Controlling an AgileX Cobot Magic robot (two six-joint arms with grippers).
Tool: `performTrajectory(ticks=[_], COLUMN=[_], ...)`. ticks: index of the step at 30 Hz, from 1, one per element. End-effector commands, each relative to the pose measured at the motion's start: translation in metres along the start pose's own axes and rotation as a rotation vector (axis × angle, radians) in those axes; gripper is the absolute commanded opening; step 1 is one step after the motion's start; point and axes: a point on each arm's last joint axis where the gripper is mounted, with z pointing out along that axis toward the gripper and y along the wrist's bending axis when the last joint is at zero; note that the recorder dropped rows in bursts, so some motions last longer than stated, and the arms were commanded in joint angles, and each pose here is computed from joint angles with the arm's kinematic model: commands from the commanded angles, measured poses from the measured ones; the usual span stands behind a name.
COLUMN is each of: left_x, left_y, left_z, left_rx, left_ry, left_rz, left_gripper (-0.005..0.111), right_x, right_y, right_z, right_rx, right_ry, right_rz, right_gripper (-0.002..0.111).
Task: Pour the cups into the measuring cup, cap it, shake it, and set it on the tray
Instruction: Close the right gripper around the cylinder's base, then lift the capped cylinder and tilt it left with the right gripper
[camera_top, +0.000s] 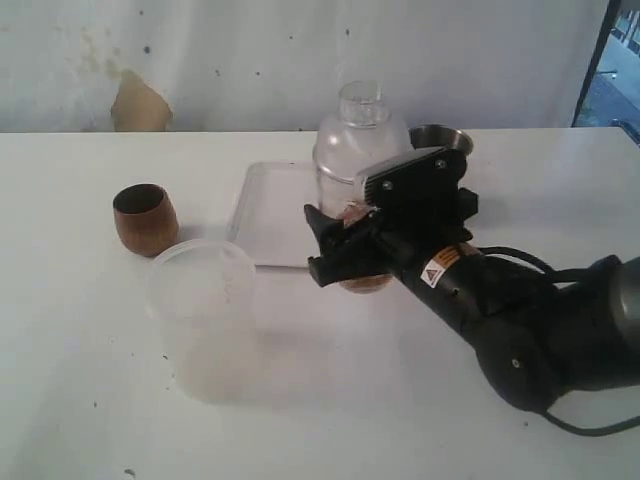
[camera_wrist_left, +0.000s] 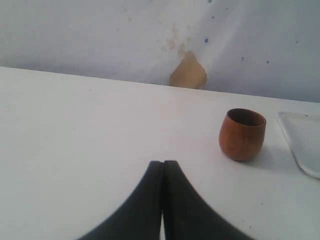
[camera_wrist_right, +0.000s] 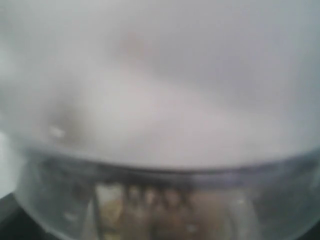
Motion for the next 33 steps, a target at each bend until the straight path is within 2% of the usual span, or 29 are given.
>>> performTrajectory(ticks=[1, 2, 3, 5, 6, 7, 10, 11, 14, 15, 16, 18, 19, 23, 27, 31, 33], left_x=[0.001, 0.001, 0.001, 0.001, 0.001, 0.001, 0.001, 0.001, 0.001, 0.001, 0.001, 0.001, 0.001, 0.001, 0.001, 0.001, 0.001], left_y=[0.000, 0.000, 0.000, 0.000, 0.000, 0.000, 0.000, 0.000, 0.000, 0.000, 0.000, 0.000, 0.000, 0.000, 0.000, 0.000, 0.000], left_z=[0.000, 0.000, 0.000, 0.000, 0.000, 0.000, 0.000, 0.000, 0.000, 0.000, 0.000, 0.000, 0.000, 0.000, 0.000, 0.000, 0.000], left_rx=[0.002, 0.002, 0.002, 0.002, 0.002, 0.002, 0.002, 0.002, 0.002, 0.002, 0.002, 0.002, 0.002, 0.002, 0.002, 0.002, 0.002], left_ry=[-0.008, -0.008, -0.008, -0.008, -0.008, -0.008, -0.008, -0.008, -0.008, -0.008, -0.008, -0.008, -0.008, -0.008, -0.008, -0.008, -0.008], left_rz=[-0.004, -0.004, -0.004, -0.004, -0.004, -0.004, -0.004, -0.004, -0.004, -0.004, -0.004, -0.004, -0.004, -0.004, -0.004, -0.004, -0.004], left_gripper=[0.000, 0.000, 0.000, 0.000, 0.000, 0.000, 0.000, 0.000, 0.000, 0.000, 0.000, 0.000, 0.000, 0.000, 0.000, 0.000, 0.000], right_x=[-0.005, -0.005, -0.004, -0.005, -0.005, -0.005, -0.008, -0.008, -0.006, -0.005, -0.005, -0.005, -0.006, -0.010, -0.017, -0.030, -0.034], right_y=[0.007, 0.014, 0.013, -0.009, -0.017, -0.018, 0.011, 0.013, -0.015, -0.020, -0.018, 0.001, 0.007, -0.006, 0.000, -0.004, 0.001], right_z=[-0.002, -0.003, -0.003, -0.001, -0.001, 0.000, -0.003, -0.003, 0.000, 0.000, 0.001, -0.002, -0.002, 0.001, 0.004, 0.021, 0.030], right_rx=[-0.160, -0.203, -0.179, 0.025, 0.074, 0.045, -0.254, -0.250, 0.004, 0.026, -0.016, -0.210, -0.265, -0.130, -0.213, -0.226, -0.301], right_ry=[-0.026, -0.022, -0.014, -0.016, -0.024, -0.030, -0.048, -0.049, -0.028, -0.025, -0.025, -0.021, -0.024, -0.064, -0.092, -0.096, -0.069], right_rz=[-0.035, -0.052, -0.054, -0.007, 0.036, 0.064, 0.018, -0.004, 0.027, 0.055, 0.060, 0.027, -0.009, 0.014, -0.057, -0.088, -0.072], right_gripper=[0.000, 0.000, 0.000, 0.000, 0.000, 0.000, 0.000, 0.000, 0.000, 0.000, 0.000, 0.000, 0.000, 0.000, 0.000, 0.000, 0.000])
